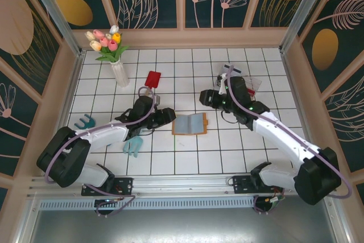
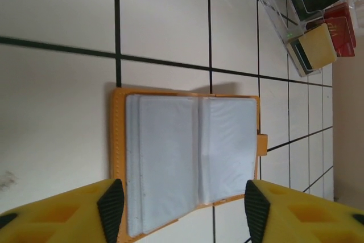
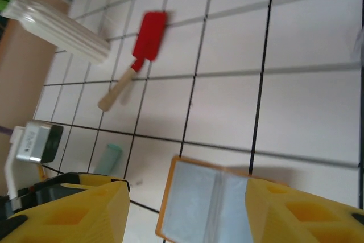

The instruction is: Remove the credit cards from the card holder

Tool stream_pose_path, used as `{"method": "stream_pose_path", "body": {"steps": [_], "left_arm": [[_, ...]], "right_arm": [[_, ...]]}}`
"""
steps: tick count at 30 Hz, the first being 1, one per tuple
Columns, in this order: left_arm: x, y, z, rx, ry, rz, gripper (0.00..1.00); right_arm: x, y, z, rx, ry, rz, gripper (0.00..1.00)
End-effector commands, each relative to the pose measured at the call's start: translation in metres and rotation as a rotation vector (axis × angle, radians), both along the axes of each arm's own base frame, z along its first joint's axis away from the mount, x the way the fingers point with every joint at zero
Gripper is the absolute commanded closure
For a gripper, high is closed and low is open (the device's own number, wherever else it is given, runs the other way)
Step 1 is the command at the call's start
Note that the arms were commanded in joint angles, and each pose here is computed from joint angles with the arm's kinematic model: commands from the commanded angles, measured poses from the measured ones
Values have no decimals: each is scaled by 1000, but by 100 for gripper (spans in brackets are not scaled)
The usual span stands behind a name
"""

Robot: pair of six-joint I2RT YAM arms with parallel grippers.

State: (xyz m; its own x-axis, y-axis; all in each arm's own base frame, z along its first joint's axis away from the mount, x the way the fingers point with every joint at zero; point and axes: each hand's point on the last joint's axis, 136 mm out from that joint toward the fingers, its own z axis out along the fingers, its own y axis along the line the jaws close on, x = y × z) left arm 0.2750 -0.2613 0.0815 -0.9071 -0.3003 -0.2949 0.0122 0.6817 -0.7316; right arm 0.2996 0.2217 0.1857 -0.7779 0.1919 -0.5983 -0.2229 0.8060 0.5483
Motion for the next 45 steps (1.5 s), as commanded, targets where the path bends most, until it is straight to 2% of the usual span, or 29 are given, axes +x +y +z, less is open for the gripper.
{"method": "stream_pose_path", "body": {"steps": [1, 3, 10, 13, 18, 31, 45], "left_arm": [[-5, -14, -4, -32, 16, -26, 47], [-6, -18, -10, -30, 29, -31, 52], [-4, -19, -22, -17, 56, 0, 59], [-6, -23, -26, -29, 73, -2, 62], [-11, -27, -35, -28, 100, -22, 64], [-9, -31, -45, -4, 128, -20, 57], [-8, -35, -42, 3, 120, -37, 62]], "right_arm": [[-4, 3, -34, -7, 119, -88, 43], [-8, 15, -51, -22, 169, -50, 45], [-25, 46, -96, -33, 332, 43, 61], [-28, 49, -112, -43, 383, 44, 65], [-29, 52, -127, -65, 419, 48, 65], [-29, 51, -148, -129, 457, 56, 65], [-34, 52, -167, -173, 494, 70, 65]]}}
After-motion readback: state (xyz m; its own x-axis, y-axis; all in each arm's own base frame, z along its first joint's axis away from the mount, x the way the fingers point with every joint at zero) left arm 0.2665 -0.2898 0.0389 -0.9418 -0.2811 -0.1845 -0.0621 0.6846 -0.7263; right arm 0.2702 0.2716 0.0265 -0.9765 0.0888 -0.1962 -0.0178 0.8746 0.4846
